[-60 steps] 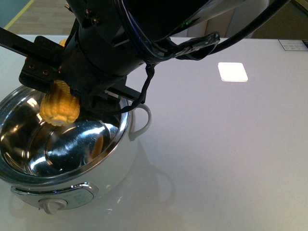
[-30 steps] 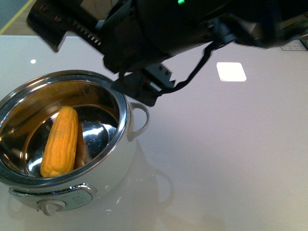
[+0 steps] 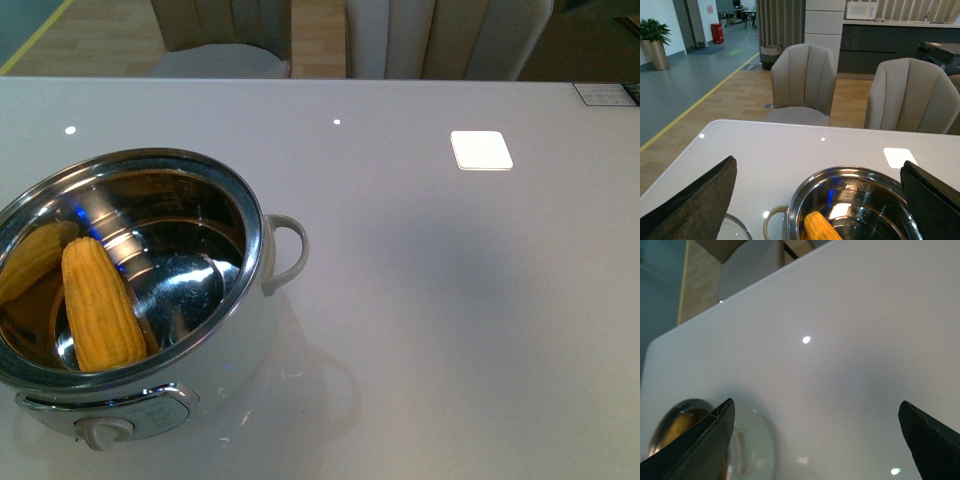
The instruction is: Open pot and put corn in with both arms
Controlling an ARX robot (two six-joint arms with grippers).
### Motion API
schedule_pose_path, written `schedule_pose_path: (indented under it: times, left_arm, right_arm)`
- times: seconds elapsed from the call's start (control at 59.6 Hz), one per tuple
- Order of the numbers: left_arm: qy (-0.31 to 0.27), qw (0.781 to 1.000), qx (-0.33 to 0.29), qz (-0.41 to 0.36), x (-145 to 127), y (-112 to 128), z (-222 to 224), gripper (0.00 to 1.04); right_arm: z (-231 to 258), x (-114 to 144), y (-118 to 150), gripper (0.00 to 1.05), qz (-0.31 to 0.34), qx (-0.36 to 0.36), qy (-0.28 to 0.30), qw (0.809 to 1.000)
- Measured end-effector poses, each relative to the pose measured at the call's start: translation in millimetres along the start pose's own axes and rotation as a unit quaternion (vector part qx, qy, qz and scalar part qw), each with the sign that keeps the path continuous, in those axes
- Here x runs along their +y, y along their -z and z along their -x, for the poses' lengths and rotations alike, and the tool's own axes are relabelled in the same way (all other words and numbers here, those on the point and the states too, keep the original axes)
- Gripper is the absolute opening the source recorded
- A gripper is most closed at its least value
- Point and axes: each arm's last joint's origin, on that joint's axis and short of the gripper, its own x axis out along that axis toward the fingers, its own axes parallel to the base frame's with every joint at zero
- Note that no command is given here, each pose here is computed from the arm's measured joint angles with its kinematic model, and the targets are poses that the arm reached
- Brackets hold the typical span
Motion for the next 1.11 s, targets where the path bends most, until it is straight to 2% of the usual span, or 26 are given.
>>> schedule_pose_path:
  times: [0.117,0.201,0.285,0.369,0.587,0.654,0.721,0.805,1.107]
  left_arm:
    - [0.0,1.0,0.0,0.0,0.0,0.0,0.0,0.98]
    - [0.0,1.0,0.0,0.0,0.0,0.0,0.0,0.98]
    - [0.0,1.0,0.0,0.0,0.0,0.0,0.0,0.98]
    - [0.0,1.0,0.0,0.0,0.0,0.0,0.0,0.98]
    - [0.0,1.0,0.0,0.0,0.0,0.0,0.0,0.98]
    - [0.0,1.0,0.0,0.0,0.0,0.0,0.0,0.98]
    - [0.0,1.0,0.0,0.0,0.0,0.0,0.0,0.98]
    - [0.0,1.0,0.0,0.0,0.0,0.0,0.0,0.98]
    - [0.0,1.0,0.0,0.0,0.0,0.0,0.0,0.98]
  right_arm:
    - [31.3,-18.9,-3.9,0.94,0.061,-0.054,0.046,0.996]
    - [39.6,-27.2,-1.7,0.81,0.126,-0.179,0.022,0.975]
    - [46.7,-37.3,8.5,0.67,0.171,-0.246,0.006,0.954]
    - [53.0,-46.4,15.8,0.53,0.196,-0.267,0.011,0.944]
    - [64.7,-63.7,34.0,0.16,0.214,-0.268,0.015,0.939]
    - [69.0,-69.4,40.3,0.02,0.219,-0.268,0.017,0.938]
    - [73.5,-77.1,43.8,0.02,0.223,-0.265,0.007,0.938]
    - [78.1,-84.8,48.1,0.02,0.218,-0.269,0.02,0.938]
    - [87.6,-91.5,66.0,0.02,0.219,-0.276,0.017,0.936]
